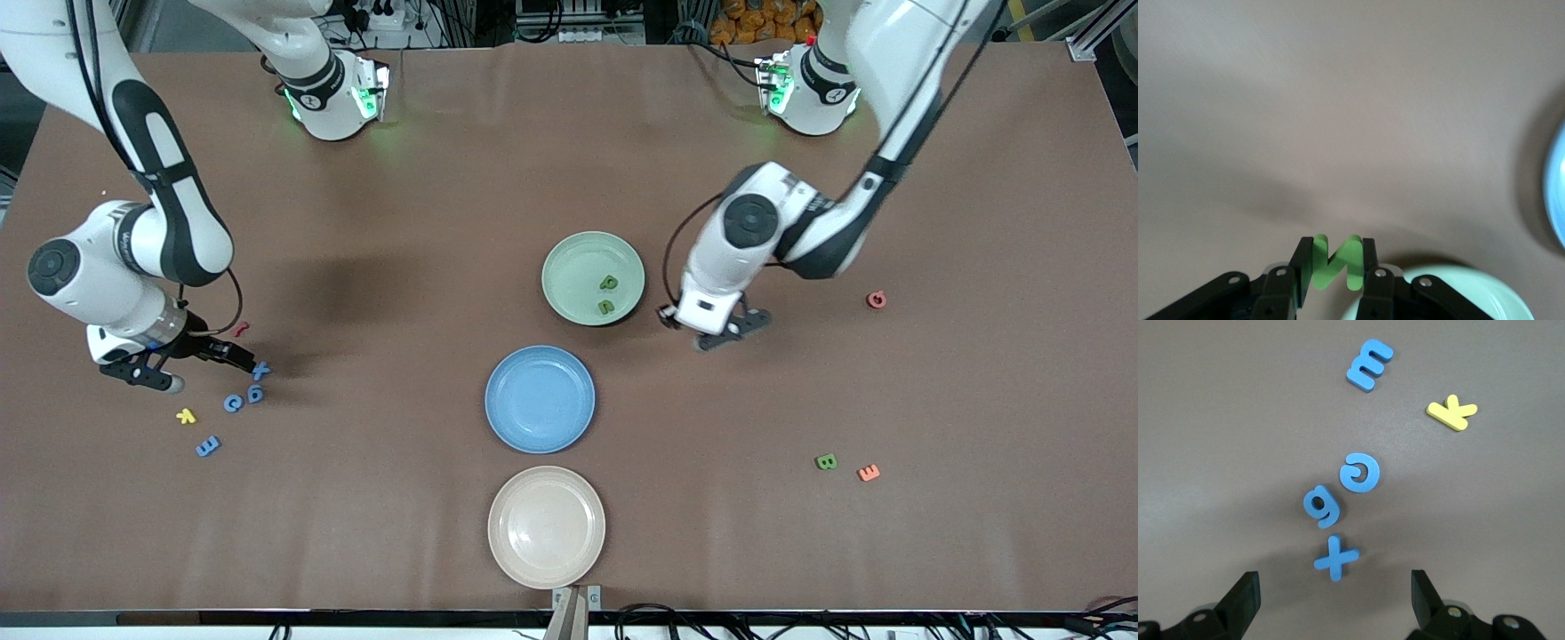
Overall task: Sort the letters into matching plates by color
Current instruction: 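Carry the N to the green plate while the right gripper reaches blue letters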
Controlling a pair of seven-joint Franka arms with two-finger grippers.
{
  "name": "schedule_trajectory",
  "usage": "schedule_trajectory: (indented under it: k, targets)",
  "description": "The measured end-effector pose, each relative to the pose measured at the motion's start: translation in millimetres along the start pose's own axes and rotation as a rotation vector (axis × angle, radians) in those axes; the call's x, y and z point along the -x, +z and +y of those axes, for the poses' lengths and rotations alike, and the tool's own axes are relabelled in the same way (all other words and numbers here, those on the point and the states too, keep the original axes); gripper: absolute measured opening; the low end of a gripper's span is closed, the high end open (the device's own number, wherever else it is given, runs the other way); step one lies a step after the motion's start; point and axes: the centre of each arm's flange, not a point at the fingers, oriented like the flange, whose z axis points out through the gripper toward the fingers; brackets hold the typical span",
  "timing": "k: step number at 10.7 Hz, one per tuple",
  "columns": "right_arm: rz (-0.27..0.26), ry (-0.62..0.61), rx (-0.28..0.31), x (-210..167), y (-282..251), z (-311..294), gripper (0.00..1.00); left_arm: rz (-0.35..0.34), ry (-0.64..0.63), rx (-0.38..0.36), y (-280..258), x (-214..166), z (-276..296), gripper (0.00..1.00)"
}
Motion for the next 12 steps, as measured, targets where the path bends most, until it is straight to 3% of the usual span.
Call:
schedule_trajectory:
  k: [4, 7, 11, 12]
  targets:
    - [-0.006, 0.011, 0.002, 3, 28, 1, 1.00, -0.041, -0.038, 0.013, 20, 109, 77, 0.33]
    - [-0.022, 0.014, 0.003, 9, 50, 0, 1.00, -0.066, -0.028, 0.008, 37, 139, 96, 0.37]
    - [-0.048, 0.010, 0.006, 15, 64, -2, 1.00, -0.048, -0.077, -0.029, 38, 104, 87, 0.89]
    - [-0.051, 0.004, 0.006, 16, 66, -5, 0.93, -0.023, -0.113, -0.034, 36, 79, 79, 1.00]
